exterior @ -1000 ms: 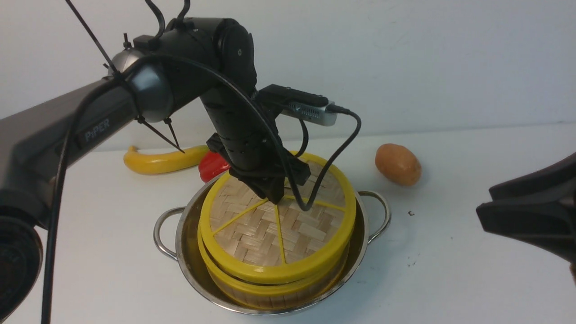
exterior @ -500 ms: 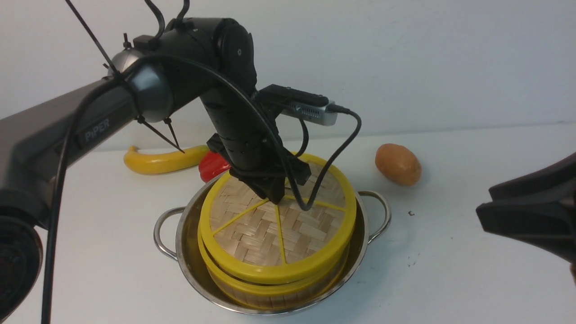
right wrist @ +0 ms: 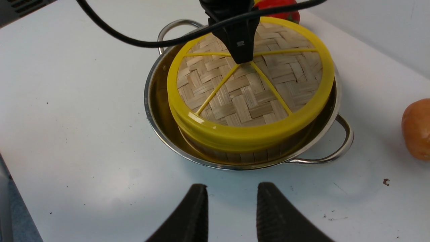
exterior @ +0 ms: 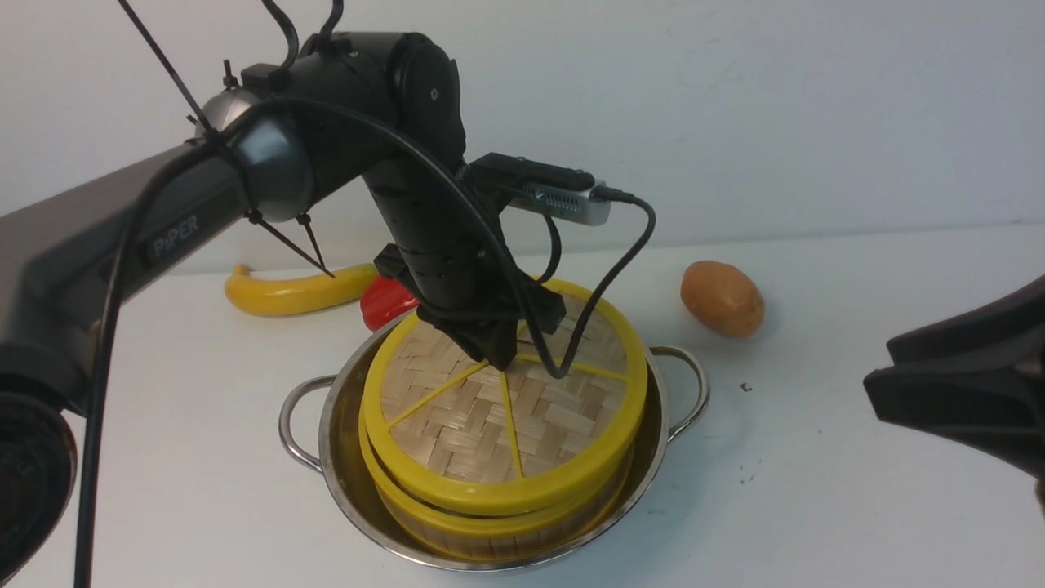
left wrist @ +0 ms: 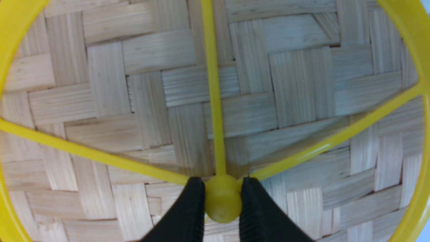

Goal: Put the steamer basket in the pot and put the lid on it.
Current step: Use the left arm to place the steamer lid on the steamer

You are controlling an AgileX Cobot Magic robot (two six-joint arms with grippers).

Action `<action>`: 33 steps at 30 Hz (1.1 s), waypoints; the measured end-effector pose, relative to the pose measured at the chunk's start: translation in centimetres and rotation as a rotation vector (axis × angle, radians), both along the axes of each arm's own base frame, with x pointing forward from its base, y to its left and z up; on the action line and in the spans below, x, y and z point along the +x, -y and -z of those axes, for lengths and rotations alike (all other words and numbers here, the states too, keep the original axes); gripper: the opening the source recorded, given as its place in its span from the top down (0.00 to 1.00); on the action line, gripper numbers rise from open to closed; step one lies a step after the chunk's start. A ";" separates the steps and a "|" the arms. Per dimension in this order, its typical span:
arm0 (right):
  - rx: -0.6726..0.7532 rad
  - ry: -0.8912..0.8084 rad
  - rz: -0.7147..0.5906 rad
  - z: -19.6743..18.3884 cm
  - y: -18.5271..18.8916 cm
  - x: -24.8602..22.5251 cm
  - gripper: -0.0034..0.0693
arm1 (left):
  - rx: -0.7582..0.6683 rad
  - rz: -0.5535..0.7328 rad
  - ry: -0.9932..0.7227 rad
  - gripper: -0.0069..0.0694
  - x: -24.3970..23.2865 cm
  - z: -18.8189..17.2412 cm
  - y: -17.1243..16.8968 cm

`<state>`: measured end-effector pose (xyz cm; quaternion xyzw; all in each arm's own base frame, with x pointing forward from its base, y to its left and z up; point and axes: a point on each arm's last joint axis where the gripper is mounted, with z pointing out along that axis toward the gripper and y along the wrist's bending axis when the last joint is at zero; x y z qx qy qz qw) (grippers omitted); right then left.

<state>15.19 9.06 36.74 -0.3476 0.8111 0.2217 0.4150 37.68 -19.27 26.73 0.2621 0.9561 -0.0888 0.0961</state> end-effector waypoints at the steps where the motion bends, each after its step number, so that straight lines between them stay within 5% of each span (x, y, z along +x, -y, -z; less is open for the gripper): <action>1: 0.000 0.001 0.000 0.0 0.0 0.0 0.68 | 0.000 0.000 0.001 0.75 0.0 0.0 0.0; 33: -0.001 0.001 -0.001 0.0 0.0 0.0 0.68 | 0.002 0.053 0.121 0.75 -1.9 -4.5 -0.5</action>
